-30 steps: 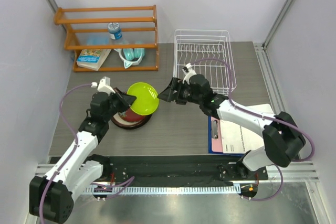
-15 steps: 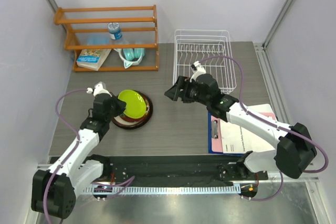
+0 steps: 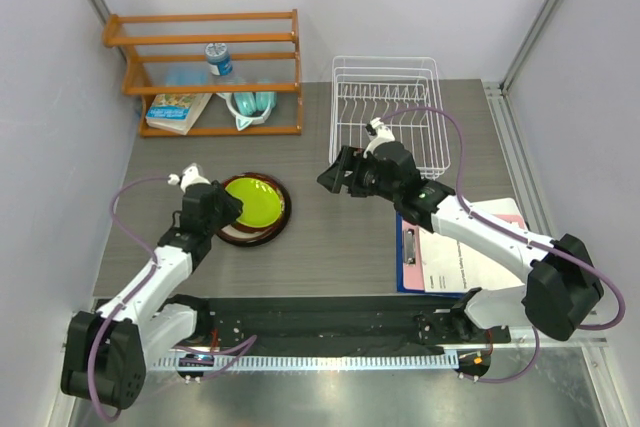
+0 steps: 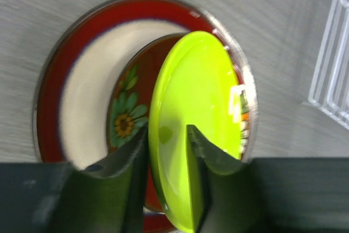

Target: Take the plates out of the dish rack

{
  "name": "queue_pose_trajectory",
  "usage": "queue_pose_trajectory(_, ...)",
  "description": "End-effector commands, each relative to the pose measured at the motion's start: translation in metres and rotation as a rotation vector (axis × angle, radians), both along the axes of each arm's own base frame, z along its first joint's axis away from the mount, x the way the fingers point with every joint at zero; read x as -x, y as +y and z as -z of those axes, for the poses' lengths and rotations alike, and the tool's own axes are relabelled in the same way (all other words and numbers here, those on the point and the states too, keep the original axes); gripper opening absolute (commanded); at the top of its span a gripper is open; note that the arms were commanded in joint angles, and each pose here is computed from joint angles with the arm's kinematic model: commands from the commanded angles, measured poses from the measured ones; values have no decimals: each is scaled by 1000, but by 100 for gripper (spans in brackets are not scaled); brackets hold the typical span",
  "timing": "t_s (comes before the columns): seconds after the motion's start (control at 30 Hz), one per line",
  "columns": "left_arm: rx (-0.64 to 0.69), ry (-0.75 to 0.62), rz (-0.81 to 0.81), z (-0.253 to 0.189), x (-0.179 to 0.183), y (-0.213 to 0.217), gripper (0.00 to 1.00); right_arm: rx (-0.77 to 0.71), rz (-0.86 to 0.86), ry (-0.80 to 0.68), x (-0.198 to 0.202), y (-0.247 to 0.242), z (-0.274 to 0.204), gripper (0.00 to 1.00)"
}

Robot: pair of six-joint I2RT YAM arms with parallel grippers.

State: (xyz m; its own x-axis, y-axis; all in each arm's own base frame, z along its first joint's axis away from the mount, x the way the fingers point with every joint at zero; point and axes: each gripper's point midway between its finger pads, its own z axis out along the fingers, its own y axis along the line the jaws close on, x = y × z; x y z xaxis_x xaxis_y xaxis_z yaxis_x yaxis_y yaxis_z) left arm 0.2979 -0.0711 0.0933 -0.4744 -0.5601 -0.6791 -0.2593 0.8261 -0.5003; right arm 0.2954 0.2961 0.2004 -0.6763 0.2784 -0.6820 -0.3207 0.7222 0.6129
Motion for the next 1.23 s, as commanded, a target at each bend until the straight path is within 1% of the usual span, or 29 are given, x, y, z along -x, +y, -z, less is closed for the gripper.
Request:
queue_pose_trajectory(0.0,-31,-11,-33,1,4,10,43,29,30,-32,-6,-9,-3,80)
queue_pose_trajectory(0.03,-29,-15,-30,-2,5,10,42,30,33,-31,-6,-10,-2,81)
queue_pose_trajectory(0.07,-37,-20,-21,-4,5,9,46,35,35,-29,-6,-11,-1,80)
queue_pose_trajectory(0.13,-45,-14,-33,-7,8,13,57,39,40,-30,-8,-12,-1,81)
queue_pose_trajectory(0.17,-47,-23,-43,-13,7,14,81,49,46,-31,-8,-14,1,81)
queue_pose_trajectory(0.2,-55,-20,-46,-15,9,16,98,59,44,-31,-7,-15,2,81)
queue_pose_trajectory(0.23,-59,-26,-43,-18,10,16,99,79,91,-40,-13,-22,2,82)
queue_pose_trajectory(0.27,-61,-53,-43,-32,7,17,100,115,149,-50,-17,-34,4,86)
queue_pose_trajectory(0.33,-77,-46,-37,-39,11,18,99,166,199,-84,-22,-49,0,90)
queue_pose_trajectory(0.37,-76,-78,-33,-54,9,18,100,200,235,-94,-24,-60,0,92)
queue_pose_trajectory(0.4,-95,-76,-31,-59,11,20,100,226,293,-131,-27,-74,-8,96)
queue_pose_trajectory(0.47,-111,-96,-34,-72,12,23,99,295,354,-181,-31,-95,-14,97)
queue_pose_trajectory(0.5,-124,-116,-35,-85,11,25,99,332,426,-216,-33,-113,-21,98)
queue_pose_trajectory(0.57,-132,-144,-51,-99,9,28,100,397,496,-250,-35,-134,-25,98)
queue_pose_trajectory(0.63,-123,-189,-54,-118,6,28,99,466,631,-291,-34,-167,-34,100)
queue_pose_trajectory(0.7,-120,-228,-55,-137,3,27,100,539,717,-334,-32,-192,-37,100)
queue_pose_trajectory(0.73,-130,-234,-53,-141,1,28,99,549,792,-369,-31,-206,-48,100)
queue_pose_trajectory(0.77,-139,-243,-48,-145,0,28,100,594,814,-391,-30,-216,-51,100)
queue_pose_trajectory(0.8,-147,-255,-46,-150,-2,28,99,636,828,-395,-26,-224,-42,100)
queue_pose_trajectory(0.83,-168,-262,-36,-156,-5,29,100,639,857,-412,-26,-233,-46,100)
queue_pose_trajectory(0.93,-221,-291,-10,-162,-13,29,99,685,909,-415,-27,-255,-32,100)
queue_pose_trajectory(0.97,-248,-301,-4,-163,-15,31,99,718,910,-397,-25,-262,-18,99)
queue_pose_trajectory(1.03,-265,-322,-23,-165,-19,34,99,712,935,-391,-29,-273,-8,100)
queue_pose_trajectory(1.07,-282,-350,-15,-164,-22,34,100,724,902,-373,-27,-274,13,100)
queue_pose_trajectory(1.1,-285,-353,-7,-162,-23,33,99,724,905,-369,-26,-278,21,100)
queue_pose_trajectory(1.13,-290,-353,-7,-159,-24,33,100,692,922,-392,-28,-278,21,100)
queue_pose_trajectory(1.17,-299,-350,-3,-151,-24,33,99,711,915,-380,-22,-282,38,100)
queue_pose_trajectory(1.2,-315,-349,-2,-148,-24,35,99,683,925,-388,-21,-283,38,100)
